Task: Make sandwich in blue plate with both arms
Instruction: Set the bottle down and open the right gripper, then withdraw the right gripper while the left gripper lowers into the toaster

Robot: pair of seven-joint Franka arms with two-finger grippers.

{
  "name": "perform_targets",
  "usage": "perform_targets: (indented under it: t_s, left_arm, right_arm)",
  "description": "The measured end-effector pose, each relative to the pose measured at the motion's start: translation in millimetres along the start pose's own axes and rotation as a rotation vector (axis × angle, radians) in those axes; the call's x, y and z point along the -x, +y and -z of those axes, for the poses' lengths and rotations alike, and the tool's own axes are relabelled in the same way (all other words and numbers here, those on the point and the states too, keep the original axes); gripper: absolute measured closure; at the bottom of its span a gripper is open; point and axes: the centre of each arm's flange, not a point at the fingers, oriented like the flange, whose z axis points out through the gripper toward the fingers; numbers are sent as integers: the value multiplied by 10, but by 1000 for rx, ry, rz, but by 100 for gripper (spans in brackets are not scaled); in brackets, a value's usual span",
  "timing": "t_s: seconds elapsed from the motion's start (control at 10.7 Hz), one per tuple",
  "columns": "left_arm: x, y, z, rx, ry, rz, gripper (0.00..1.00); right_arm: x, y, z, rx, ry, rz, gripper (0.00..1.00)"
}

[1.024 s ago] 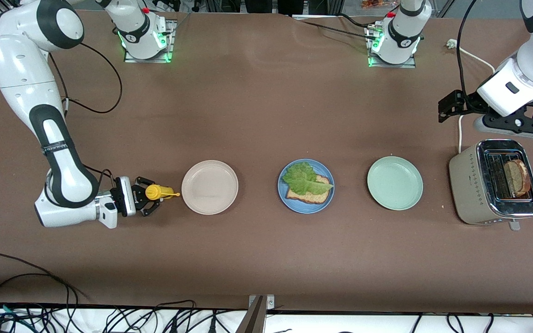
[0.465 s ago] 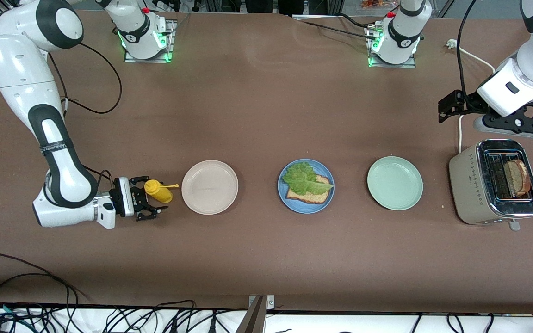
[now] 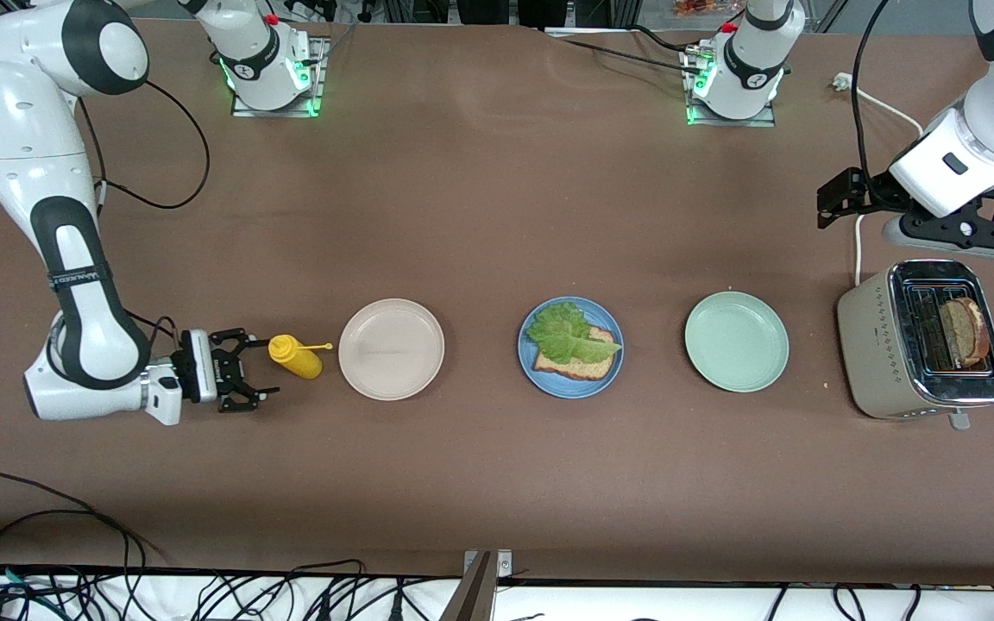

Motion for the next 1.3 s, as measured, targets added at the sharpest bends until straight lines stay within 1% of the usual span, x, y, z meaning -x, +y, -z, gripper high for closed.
perform_targets:
  t_s: [0.19,0.28,0.37,0.47,0.56,0.65,0.84,0.93,1.21,1.3]
  left_arm:
    - [0,3,0,0,0,-1,0]
    - [0,6,0,0,0,-1,0]
    - [0,5,0,0,0,-1,0]
    - [0,4,0,0,0,-1,0]
    - [0,7,0,0,0,-1,0]
    - [0,16,0,0,0,-3,0]
    - [0,11,0,0,0,-2,0]
    - [-1,9,2,0,0,-2,0]
    - [-1,9,1,0,0,-2,0]
    - [-1,9,2,0,0,-2,0]
  right_arm:
    - [181,-103,166,-2,-25,11,0]
    - [201,-116,268,2,-48,12,0]
    - [126,-99,384,13,-62,15,0]
    - [-51,-66,513,21,-76,7,0]
    - [-280,-38,643,25,-102,-17,0]
    - [-524,-39,762,26,-140,-61,0]
    - [-977,-142,982,31,-242,-206,0]
    - [-1163,-209,1119,48,-285,-290,0]
    - [-1672,-347,1496,141,-359,-538,0]
    - [-1875,-390,1611,177,-389,-648,0]
